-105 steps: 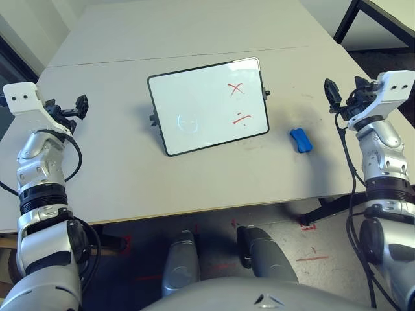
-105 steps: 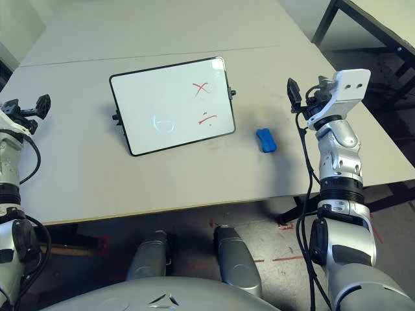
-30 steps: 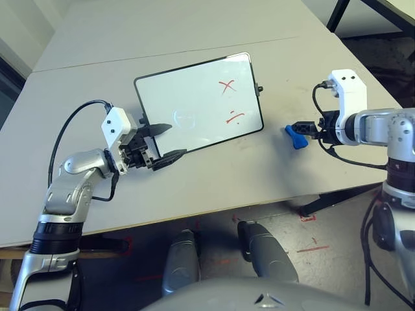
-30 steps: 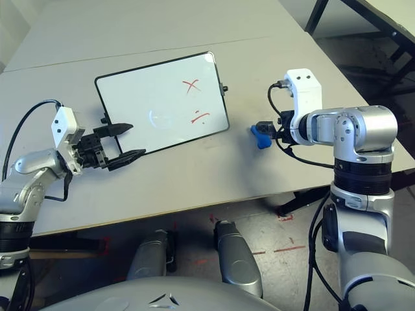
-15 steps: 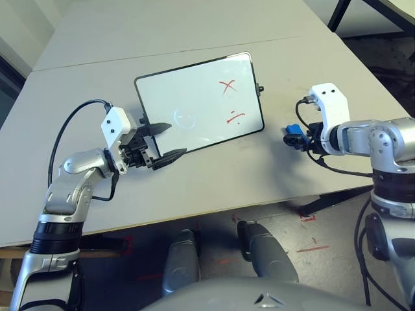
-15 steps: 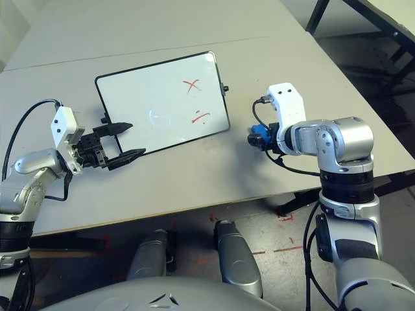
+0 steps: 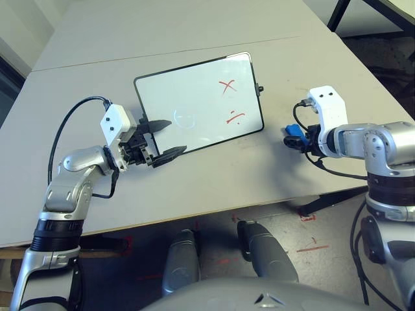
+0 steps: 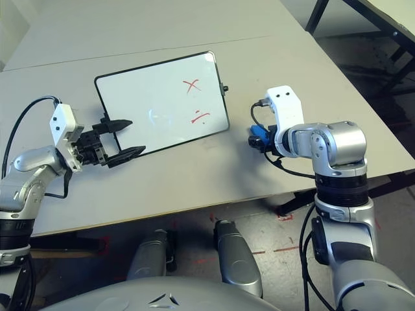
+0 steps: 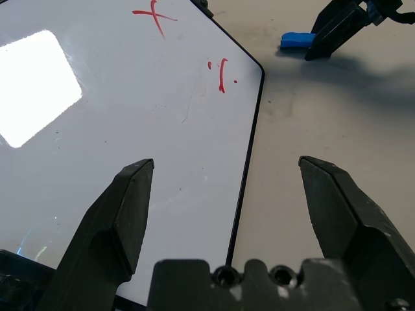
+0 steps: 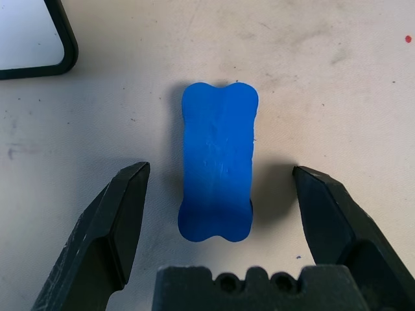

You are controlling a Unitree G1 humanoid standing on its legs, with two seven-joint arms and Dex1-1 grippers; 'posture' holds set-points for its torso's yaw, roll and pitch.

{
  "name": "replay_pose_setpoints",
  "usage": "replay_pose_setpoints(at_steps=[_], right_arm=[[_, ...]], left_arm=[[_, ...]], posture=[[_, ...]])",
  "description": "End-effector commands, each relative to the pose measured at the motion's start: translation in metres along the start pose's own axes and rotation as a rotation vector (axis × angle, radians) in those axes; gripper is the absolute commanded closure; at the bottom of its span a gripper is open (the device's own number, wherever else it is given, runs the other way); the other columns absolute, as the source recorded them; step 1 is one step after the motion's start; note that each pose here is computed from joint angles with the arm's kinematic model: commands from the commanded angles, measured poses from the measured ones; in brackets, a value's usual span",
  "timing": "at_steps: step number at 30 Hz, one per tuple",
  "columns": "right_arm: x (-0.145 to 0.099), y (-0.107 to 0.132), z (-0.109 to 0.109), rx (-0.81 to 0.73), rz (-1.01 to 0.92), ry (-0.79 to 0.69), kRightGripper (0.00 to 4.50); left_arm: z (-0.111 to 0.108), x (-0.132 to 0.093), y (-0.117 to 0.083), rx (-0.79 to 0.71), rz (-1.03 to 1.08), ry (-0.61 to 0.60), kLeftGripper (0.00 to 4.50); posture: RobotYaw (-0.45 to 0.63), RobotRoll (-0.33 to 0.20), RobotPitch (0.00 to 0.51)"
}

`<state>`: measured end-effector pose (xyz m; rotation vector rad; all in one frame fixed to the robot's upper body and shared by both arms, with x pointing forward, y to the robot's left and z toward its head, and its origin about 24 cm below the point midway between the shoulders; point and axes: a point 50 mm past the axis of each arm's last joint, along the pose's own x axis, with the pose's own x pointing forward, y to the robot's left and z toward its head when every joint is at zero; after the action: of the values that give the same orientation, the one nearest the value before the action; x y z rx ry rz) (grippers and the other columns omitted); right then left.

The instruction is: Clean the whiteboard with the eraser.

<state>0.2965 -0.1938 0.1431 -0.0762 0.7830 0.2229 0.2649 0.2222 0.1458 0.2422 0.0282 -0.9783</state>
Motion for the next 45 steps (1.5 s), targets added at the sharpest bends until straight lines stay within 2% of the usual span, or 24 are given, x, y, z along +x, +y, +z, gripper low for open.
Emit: replay_pose_setpoints(at_steps=[1, 2, 4, 11, 13, 14, 19, 24, 28, 32, 37, 41, 45], right_arm=[[0.004, 0.003, -0.005, -0.008, 0.019, 0.033, 0.02], [0.004, 0.003, -0.006, -0.008, 0.02, 0.035, 0.47], [0.004, 0.003, -0.006, -0.011, 0.022, 0.038, 0.97], [0.004, 0.003, -0.006, -0.022, 0.028, 0.037, 3.63], [0.005, 0.003, -0.005, -0.033, 0.031, 0.029, 4.14], [0.005, 0.003, -0.005, -0.038, 0.031, 0.025, 4.25], [0.005, 0.003, -0.002, -0.088, 0.035, -0.002, 4.35], [-0.001, 0.005, 0.014, -0.272, 0.043, -0.09, 4.38], [-0.013, 0.009, 0.042, -0.515, 0.022, -0.189, 4.38], [-0.028, 0.014, 0.076, -0.97, -0.077, -0.289, 4.38], [-0.036, 0.034, 0.105, -1.36, -0.105, -0.31, 4.39], [-0.035, 0.052, 0.117, -1.502, -0.082, -0.313, 4.39], [-0.023, 0.074, 0.124, -1.6, -0.043, -0.318, 4.39]], left_arm=[[-0.001, -0.002, 0.001, 0.011, 0.007, 0.017, 0.0], [-0.001, -0.003, 0.001, 0.011, 0.007, 0.017, 0.0], [0.0, -0.003, 0.001, 0.012, 0.009, 0.014, 0.0], [0.001, -0.003, 0.001, 0.015, 0.013, 0.011, 0.0], [0.001, -0.004, 0.001, 0.014, 0.015, 0.012, 0.0], [0.001, -0.004, 0.001, 0.014, 0.015, 0.012, 0.0], [0.0, -0.004, 0.001, 0.011, 0.018, 0.016, 0.0], [-0.001, -0.004, 0.001, 0.011, 0.023, 0.016, 0.0], [0.0, -0.005, 0.004, 0.016, 0.031, 0.019, 0.0], [0.002, -0.004, 0.007, 0.025, 0.038, 0.017, 0.0], [0.002, -0.003, 0.009, 0.031, 0.039, 0.018, 0.0], [0.001, -0.001, 0.009, 0.033, 0.038, 0.017, 0.0], [0.001, 0.0, 0.01, 0.039, 0.044, 0.014, 0.0]], posture=[[-0.12, 0.0, 0.145], [-0.12, 0.0, 0.145], [-0.12, 0.0, 0.145], [-0.12, 0.0, 0.15], [-0.12, 0.0, 0.151], [-0.12, 0.0, 0.152], [-0.12, 0.0, 0.153], [-0.12, 0.0, 0.153], [-0.13, 0.0, 0.15], [-0.13, 0.0, 0.145], [-0.14, 0.0, 0.141], [-0.14, 0.0, 0.139], [-0.13, 0.0, 0.133]])
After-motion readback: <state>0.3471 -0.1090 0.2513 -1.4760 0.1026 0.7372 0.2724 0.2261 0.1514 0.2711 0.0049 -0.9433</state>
